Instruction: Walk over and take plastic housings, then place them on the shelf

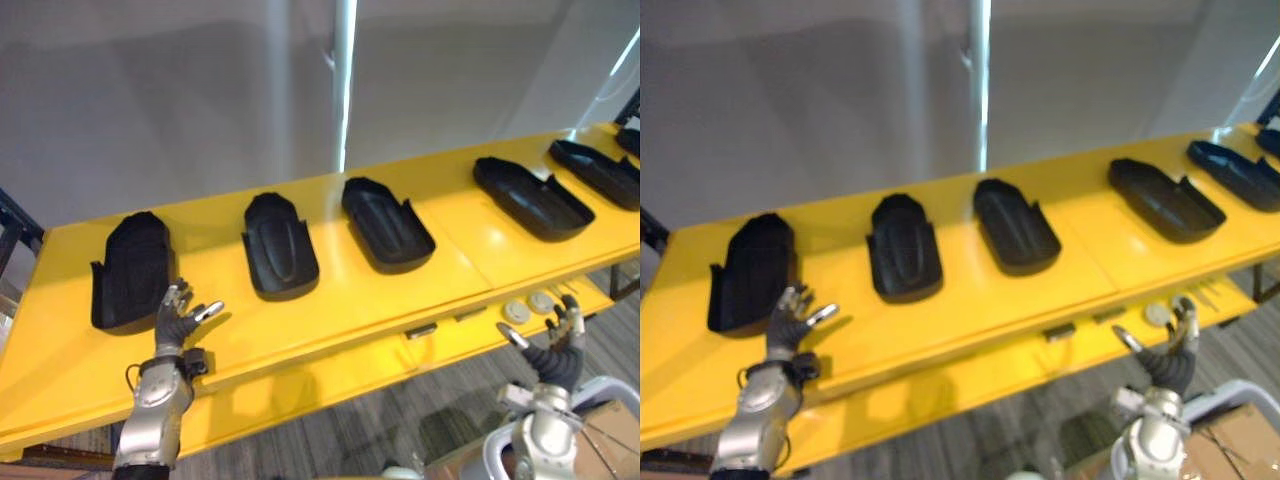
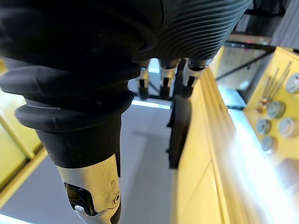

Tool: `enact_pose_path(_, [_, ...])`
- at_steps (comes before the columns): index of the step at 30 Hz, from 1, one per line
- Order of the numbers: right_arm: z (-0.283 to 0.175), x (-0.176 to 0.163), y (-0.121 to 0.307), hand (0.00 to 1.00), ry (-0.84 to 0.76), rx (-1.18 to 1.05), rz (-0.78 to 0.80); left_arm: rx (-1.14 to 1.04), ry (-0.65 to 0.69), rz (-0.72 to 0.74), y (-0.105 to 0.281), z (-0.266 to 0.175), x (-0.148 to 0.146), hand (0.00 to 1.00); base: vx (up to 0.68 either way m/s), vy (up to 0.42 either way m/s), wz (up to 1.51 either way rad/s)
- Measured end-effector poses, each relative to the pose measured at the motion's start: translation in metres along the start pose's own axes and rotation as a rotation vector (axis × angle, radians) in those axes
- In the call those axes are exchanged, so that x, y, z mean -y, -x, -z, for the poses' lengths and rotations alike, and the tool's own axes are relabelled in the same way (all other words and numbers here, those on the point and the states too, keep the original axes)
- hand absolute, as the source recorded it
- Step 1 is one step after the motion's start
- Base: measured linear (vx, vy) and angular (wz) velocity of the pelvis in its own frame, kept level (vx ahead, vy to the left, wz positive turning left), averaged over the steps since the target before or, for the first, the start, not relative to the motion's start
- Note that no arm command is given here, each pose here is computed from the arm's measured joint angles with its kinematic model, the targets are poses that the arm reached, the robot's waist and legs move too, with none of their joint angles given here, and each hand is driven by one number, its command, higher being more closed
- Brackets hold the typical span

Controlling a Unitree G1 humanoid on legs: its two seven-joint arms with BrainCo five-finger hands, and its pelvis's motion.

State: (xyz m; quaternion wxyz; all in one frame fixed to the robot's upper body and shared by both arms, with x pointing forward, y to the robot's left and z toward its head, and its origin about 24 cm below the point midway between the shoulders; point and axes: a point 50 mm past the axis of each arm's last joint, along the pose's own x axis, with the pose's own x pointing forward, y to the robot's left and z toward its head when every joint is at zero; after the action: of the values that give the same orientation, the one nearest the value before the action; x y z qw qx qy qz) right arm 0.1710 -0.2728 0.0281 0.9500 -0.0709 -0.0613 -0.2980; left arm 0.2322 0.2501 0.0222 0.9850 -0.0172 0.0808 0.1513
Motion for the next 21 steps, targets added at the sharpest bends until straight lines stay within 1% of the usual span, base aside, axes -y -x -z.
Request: enact_pose_path(21, [0.0062,-0.0004,0.0024,0.00,0.004,-0.028,-0.010,0.004,0.049,-0.048,0.0000,-0.0017,0.0039,0.00,0.00,0.000,0.00])
